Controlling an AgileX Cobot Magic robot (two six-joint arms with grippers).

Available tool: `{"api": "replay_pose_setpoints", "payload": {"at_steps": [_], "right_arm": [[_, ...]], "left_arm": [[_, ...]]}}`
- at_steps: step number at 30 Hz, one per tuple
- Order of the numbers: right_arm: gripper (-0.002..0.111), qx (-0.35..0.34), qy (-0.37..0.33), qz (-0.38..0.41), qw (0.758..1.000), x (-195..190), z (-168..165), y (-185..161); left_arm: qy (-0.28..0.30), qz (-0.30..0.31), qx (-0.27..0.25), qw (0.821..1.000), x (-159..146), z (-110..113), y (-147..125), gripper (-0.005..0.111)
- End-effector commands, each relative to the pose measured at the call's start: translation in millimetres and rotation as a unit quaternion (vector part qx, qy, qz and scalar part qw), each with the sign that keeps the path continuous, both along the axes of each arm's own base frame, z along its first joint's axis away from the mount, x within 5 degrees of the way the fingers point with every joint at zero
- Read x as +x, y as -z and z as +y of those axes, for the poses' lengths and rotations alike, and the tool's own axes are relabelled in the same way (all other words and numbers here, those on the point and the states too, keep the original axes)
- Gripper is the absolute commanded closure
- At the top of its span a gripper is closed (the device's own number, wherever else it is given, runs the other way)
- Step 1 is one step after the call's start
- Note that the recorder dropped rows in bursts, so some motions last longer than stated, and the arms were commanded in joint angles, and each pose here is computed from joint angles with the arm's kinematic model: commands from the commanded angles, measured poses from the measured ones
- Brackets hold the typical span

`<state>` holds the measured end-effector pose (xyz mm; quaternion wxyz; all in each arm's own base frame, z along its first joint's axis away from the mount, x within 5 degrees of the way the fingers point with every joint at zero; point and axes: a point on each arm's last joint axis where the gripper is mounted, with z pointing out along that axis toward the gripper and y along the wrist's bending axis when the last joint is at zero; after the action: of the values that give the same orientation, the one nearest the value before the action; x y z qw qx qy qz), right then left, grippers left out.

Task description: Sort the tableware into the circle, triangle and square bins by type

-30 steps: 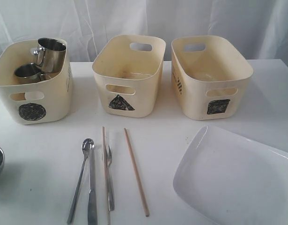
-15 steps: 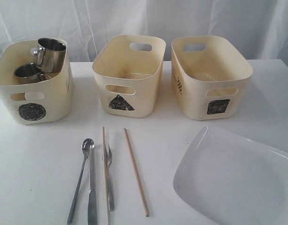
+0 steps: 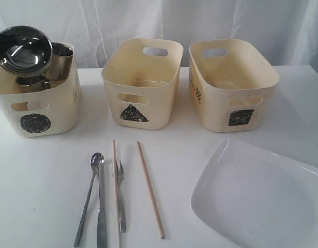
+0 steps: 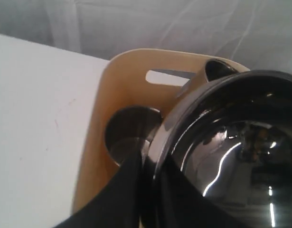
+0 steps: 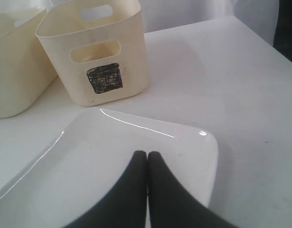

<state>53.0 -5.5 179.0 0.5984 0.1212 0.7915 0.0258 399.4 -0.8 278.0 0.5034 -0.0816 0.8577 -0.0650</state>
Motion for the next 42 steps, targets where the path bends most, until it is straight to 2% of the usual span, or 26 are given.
{"api": "replay_pose_setpoints", "payload": {"at_steps": [1, 3, 5, 7, 8, 10, 12, 14, 17, 19, 20, 21, 22, 24, 25, 29, 32, 36, 40, 42], "right_arm": [[0.108, -0.001, -0.002, -0.011, 1.000, 0, 0, -3], [0.108, -0.001, -0.002, -0.011, 1.000, 0, 0, -3], [0.108, -0.001, -0.002, -0.011, 1.000, 0, 0, -3], [0.108, -0.001, -0.002, -0.011, 1.000, 0, 0, -3], [0.108, -0.001, -0.002, -0.011, 1.000, 0, 0, -3], [0.108, -0.001, -0.002, -0.011, 1.000, 0, 0, -3], [0.108, -0.001, -0.002, -0.011, 1.000, 0, 0, -3], [0.108, -0.001, -0.002, -0.011, 1.000, 0, 0, -3], [0.108, -0.001, -0.002, -0.011, 1.000, 0, 0, -3], [0.108, -0.001, -0.002, -0.011, 1.000, 0, 0, -3], [0.108, -0.001, -0.002, -0.011, 1.000, 0, 0, -3], [0.108, -0.001, -0.002, -0.011, 1.000, 0, 0, -3], [0.108, -0.001, -0.002, -0.011, 1.000, 0, 0, -3], [0.108, -0.001, -0.002, -0.011, 1.000, 0, 0, -3], [0.108, -0.001, -0.002, -0.011, 1.000, 0, 0, -3], [0.108, -0.001, -0.002, -0.011, 1.000, 0, 0, -3], [0.108, -0.001, -0.002, -0.011, 1.000, 0, 0, -3], [0.108, -0.001, -0.002, -0.011, 1.000, 0, 0, -3], [0.108, -0.001, -0.002, -0.011, 1.000, 0, 0, -3], [0.108, -0.001, -0.002, -0.011, 1.000, 0, 0, -3]], "left_arm": [[0.031, -0.003, 0.054, 0.998, 18, -8, 11, 0.107], [0.037, -0.005, 0.068, 0.997, 22, -8, 13, 0.101], [0.044, -0.009, 0.082, 0.996, 24, -7, 13, 0.089], [0.048, -0.017, 0.093, 0.994, 24, -7, 12, 0.063], [0.046, -0.020, 0.092, 0.994, 25, -7, 11, 0.044], [0.045, -0.025, 0.093, 0.994, 25, -7, 9, 0.029], [0.046, -0.036, 0.092, 0.994, 18, -7, -5, 0.023], [0.048, -0.043, 0.091, 0.994, 6, -8, -26, 0.023], [0.074, 0.001, 0.095, 0.993, -26, -10, -55, 0.024], [0.093, 0.042, 0.095, 0.990, -49, -12, -69, 0.029], [0.098, 0.055, 0.099, 0.989, -60, -11, -76, 0.035], [0.102, 0.063, 0.104, 0.987, -71, -10, -84, 0.044], [0.105, 0.065, 0.118, 0.985, -86, -9, -96, 0.060], [0.103, 0.060, 0.133, 0.984, -106, -7, -112, 0.099], [0.100, 0.057, 0.121, 0.986, -115, -8, -118, 0.106], [0.107, 0.063, 0.073, 0.990, -146, -13, -135, 0.106], [0.110, 0.035, 0.060, 0.991, -175, -15, -147, 0.106], [0.096, -0.064, 0.075, 0.991, -219, -13, -162, 0.106], [0.087, -0.158, 0.100, 0.978, -265, -11, -170, 0.106], [0.081, -0.196, 0.088, 0.973, -282, -11, -169, 0.106]]}}
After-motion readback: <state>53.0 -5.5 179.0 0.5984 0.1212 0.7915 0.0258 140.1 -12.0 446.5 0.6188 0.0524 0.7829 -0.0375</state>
